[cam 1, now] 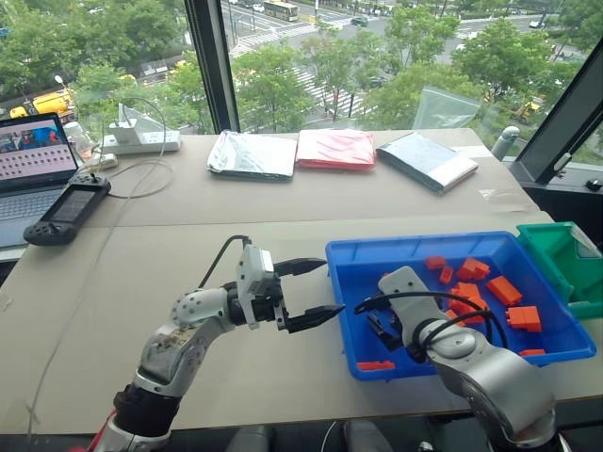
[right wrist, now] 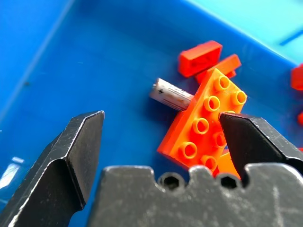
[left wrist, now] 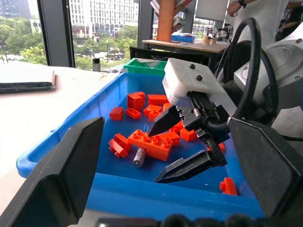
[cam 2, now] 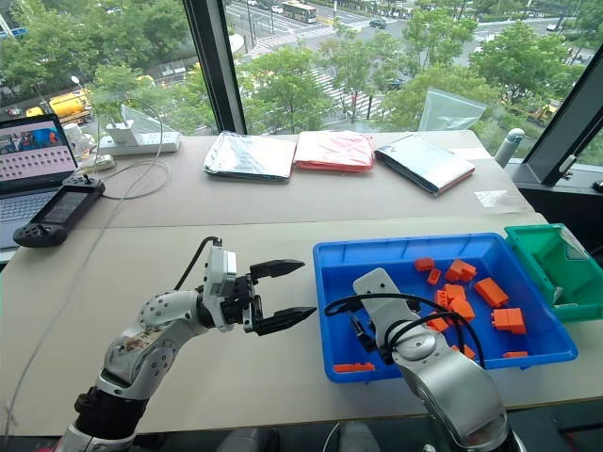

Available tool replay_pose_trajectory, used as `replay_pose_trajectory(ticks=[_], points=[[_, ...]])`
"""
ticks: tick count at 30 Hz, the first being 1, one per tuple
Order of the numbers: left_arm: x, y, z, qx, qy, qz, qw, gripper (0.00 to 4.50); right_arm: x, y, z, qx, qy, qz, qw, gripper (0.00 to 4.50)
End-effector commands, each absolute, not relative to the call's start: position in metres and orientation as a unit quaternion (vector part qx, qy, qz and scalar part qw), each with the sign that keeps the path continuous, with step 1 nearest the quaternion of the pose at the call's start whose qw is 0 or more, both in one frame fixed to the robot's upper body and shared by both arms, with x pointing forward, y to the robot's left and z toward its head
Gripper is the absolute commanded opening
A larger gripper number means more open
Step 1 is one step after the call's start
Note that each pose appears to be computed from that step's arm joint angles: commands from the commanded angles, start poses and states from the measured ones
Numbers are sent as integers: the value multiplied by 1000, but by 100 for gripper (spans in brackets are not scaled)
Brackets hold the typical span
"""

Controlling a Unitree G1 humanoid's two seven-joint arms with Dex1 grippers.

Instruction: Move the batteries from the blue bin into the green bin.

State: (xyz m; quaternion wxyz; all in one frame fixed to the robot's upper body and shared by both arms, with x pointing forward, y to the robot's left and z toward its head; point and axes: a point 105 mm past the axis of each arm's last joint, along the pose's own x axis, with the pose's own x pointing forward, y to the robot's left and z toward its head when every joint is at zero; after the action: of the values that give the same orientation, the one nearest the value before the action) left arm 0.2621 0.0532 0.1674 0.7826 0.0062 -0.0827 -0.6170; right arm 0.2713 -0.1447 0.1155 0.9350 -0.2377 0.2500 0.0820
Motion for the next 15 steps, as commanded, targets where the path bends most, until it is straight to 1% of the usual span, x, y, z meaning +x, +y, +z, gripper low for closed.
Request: replay_pose_trajectory(ticks=[1, 5, 8, 12, 14, 15], points=[[257, 52, 180, 14, -105, -626, 773, 450, 275, -157, 133, -230, 220, 44, 947, 447], [257, 51, 181, 15, -105, -627, 771, 450, 276, -171, 134, -231, 223, 9, 947, 447], [257, 51, 181, 15, -105, -628, 771, 450, 272, -173, 124, -230, 243, 11, 942, 447], [256, 50, 181, 13, -104, -629, 770, 450, 268, -166, 111, -213, 265, 27, 940, 447], [256, 50, 181, 13, -104, -629, 770, 450, 269, -163, 108, -199, 266, 28, 943, 397], [256, 50, 181, 13, -104, -629, 770, 450, 270, -163, 108, -194, 266, 27, 944, 382]])
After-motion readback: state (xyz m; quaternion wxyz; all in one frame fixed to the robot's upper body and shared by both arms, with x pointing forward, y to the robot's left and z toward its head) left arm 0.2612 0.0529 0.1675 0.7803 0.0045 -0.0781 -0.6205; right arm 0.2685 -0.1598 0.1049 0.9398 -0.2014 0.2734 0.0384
